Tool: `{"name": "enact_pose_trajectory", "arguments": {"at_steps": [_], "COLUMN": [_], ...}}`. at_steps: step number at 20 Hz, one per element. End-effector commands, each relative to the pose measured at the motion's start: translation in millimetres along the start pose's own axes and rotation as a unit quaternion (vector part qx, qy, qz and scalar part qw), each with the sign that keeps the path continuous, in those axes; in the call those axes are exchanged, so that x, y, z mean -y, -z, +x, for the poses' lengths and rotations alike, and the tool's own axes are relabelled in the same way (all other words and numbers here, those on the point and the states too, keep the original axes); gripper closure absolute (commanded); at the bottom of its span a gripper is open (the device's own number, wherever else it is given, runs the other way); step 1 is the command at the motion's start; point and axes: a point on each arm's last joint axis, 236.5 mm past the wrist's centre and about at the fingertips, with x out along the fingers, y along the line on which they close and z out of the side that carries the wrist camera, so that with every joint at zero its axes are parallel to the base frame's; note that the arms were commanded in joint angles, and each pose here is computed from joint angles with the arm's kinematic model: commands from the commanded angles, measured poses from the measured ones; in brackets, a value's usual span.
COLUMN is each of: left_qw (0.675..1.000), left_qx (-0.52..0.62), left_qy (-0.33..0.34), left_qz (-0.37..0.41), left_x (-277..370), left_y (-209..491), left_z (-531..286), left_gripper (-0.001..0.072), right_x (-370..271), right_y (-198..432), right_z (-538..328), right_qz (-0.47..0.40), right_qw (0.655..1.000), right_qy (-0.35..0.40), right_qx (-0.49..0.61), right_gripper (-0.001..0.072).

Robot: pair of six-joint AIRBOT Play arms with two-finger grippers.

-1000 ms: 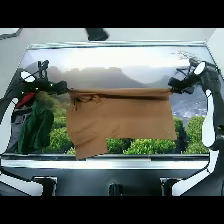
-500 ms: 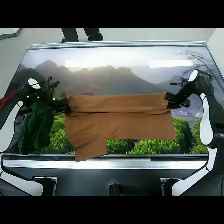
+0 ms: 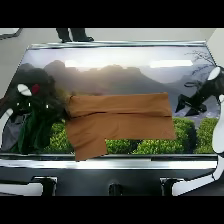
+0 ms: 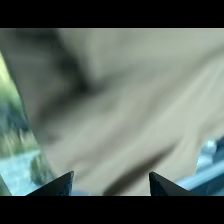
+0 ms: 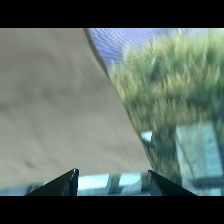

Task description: Fold the shirts.

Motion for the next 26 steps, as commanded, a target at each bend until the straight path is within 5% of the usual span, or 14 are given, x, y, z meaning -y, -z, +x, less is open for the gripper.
{"name": "enact_pose_trajectory", "arguments": {"at_steps": [1,13,15,16,17,26], "left_qw": [1.0,0.996,0.996,0.996,0.997,0.998], "left_qx": [-0.005,0.06,0.06,0.057,0.052,0.04], "left_qy": [0.006,0.063,0.054,0.051,0.05,0.053], "left_qz": [0.007,-0.035,-0.038,-0.035,-0.031,-0.012], "left_x": [-12.8,1.9,3.4,4.4,5.6,9.8], "left_y": [66.4,82.0,79.2,79.8,81.3,88.1], "left_z": [41.9,91.9,99.8,103.8,106.7,106.0], "left_gripper": [0.0124,0.018,0.0276,0.0409,0.0639,0.0677], "right_x": [19.0,21.2,21.4,21.8,22.4,18.8], "right_y": [32.5,47.0,48.2,50.2,53.3,70.8], "right_z": [8.7,23.7,25.2,27.2,30.4,97.9], "right_qz": [0.023,0.015,0.015,0.016,0.016,0.013], "right_qw": [1.0,0.999,0.999,0.999,0.999,0.998], "right_qy": [-0.003,-0.004,-0.003,-0.003,-0.003,-0.033], "right_qx": [-0.019,-0.032,-0.035,-0.038,-0.043,-0.057], "right_gripper": [0.0173,0.0174,0.0177,0.0177,0.0177,0.0111]}}
